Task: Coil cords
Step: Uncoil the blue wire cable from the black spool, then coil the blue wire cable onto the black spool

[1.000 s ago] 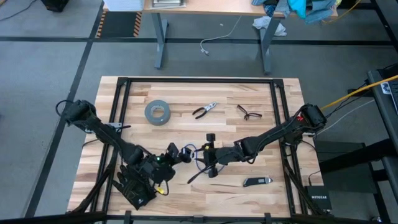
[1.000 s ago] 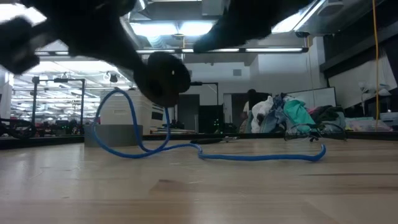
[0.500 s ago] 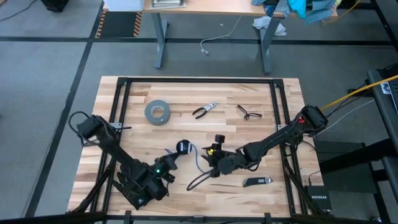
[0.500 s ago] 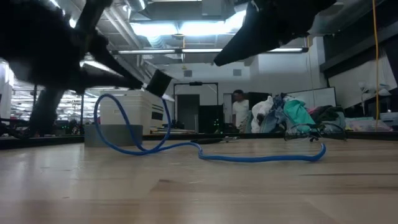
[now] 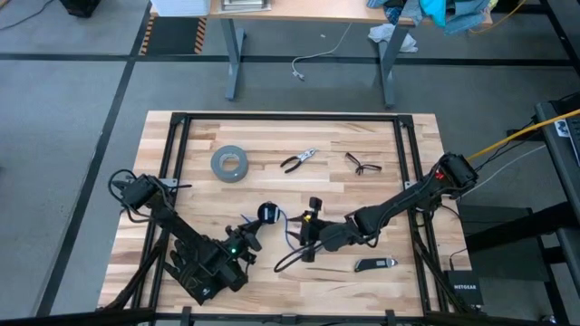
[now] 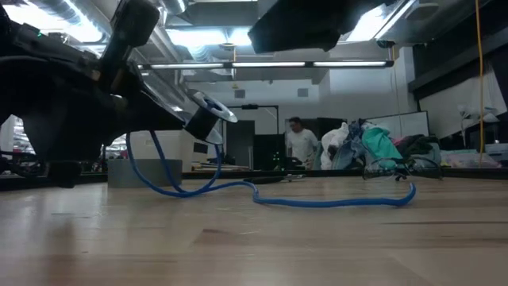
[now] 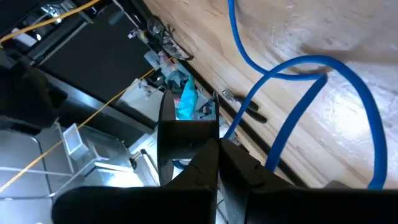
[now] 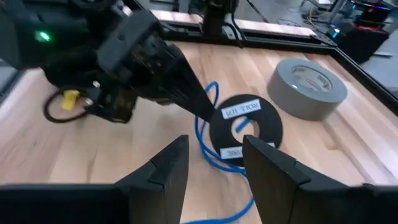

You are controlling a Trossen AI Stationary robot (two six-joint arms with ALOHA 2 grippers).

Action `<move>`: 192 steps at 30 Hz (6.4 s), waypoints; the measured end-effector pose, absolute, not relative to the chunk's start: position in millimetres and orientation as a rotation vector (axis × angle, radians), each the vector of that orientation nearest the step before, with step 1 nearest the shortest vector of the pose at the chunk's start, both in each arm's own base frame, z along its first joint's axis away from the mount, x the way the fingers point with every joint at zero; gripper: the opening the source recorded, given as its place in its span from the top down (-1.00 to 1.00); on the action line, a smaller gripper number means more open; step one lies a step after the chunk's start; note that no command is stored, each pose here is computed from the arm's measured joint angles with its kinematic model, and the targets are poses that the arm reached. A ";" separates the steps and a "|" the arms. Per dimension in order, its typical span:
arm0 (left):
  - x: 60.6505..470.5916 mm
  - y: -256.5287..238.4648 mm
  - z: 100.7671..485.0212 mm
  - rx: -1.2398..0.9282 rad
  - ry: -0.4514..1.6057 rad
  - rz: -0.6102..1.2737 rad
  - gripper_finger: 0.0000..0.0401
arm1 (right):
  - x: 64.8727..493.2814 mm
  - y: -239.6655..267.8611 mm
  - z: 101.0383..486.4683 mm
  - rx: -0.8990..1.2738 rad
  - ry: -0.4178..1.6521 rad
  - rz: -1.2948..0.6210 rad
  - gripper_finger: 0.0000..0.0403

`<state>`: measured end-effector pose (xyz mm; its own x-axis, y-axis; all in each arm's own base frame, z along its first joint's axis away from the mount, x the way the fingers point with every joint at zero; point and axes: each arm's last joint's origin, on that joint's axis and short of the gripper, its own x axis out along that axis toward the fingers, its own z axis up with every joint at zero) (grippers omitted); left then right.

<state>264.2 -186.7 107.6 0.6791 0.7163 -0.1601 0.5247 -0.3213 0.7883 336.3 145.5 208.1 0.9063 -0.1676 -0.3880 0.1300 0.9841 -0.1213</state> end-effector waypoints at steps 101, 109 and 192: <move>278.1 -202.8 164.7 1.480 0.767 0.296 0.38 | 367.5 17.4 196.8 0.130 0.542 0.428 0.99; 257.2 -222.2 186.5 1.096 0.576 0.372 0.37 | 363.3 20.0 208.4 0.096 0.525 0.344 0.99; 284.0 -173.4 189.7 0.018 0.362 0.637 0.36 | 355.9 95.4 223.4 -0.293 0.606 0.329 0.98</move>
<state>284.0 -173.4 189.7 0.7435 0.5843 -0.3253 -0.5780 0.8061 0.1267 355.9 95.4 223.4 0.7732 0.2142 -0.5969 -0.3834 0.9076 -0.1709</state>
